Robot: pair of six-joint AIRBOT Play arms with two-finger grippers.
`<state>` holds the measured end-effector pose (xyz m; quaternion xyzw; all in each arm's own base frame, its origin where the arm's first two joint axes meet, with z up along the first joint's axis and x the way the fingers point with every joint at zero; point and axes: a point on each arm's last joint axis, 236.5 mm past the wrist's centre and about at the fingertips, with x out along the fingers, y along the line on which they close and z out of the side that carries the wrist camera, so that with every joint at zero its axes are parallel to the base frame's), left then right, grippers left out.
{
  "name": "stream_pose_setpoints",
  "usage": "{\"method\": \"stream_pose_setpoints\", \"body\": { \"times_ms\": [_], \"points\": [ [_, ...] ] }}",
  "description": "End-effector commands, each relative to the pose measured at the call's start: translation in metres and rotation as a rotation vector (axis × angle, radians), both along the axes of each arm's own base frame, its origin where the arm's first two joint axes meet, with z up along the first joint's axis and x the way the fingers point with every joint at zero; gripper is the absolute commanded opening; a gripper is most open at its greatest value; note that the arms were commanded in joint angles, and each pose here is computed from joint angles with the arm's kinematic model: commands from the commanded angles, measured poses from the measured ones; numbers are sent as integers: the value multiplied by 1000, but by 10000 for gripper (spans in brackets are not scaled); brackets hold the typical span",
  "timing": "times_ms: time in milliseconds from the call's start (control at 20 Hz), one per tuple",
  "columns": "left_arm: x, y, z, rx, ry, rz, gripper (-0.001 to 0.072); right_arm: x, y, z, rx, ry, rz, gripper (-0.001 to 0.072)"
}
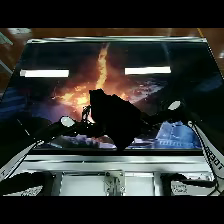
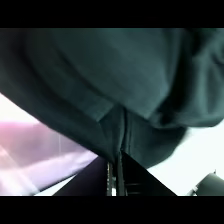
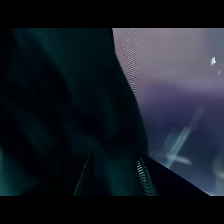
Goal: Fold the shirts.
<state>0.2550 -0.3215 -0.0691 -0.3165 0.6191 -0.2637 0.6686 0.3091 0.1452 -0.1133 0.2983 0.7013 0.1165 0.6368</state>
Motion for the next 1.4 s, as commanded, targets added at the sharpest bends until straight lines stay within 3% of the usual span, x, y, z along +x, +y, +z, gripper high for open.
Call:
{"method": "stream_pose_setpoints", "body": {
  "times_ms": [0,50,300,500,650,800,900,1100,1350],
  "points": [
    [-1,-3,30,-37,-77,-36,37,9,11,-13,-24,-8,-49,223],
    [0,-3,38,-44,-100,-36,37,9,12,-11,-20,-9,-45,65],
    [14,30,101,-11,-358,-87,36,53,6,81,-22,-325,82,66],
    [38,87,302,-78,-867,41,36,87,-10,290,18,-823,-27,66],
    [-18,129,497,-215,-1328,199,36,40,-22,459,37,-1275,-128,66],
    [-86,154,596,-298,-1582,252,36,-42,-33,578,119,-1593,-260,66],
    [-98,154,606,-327,-1589,239,36,-86,-33,606,143,-1685,-266,66],
    [-87,133,560,-236,-1475,100,37,-117,-26,585,84,-1637,-186,66],
    [-50,151,447,101,-1155,43,36,-88,-39,499,-121,-1331,-86,67]
  ]
}}
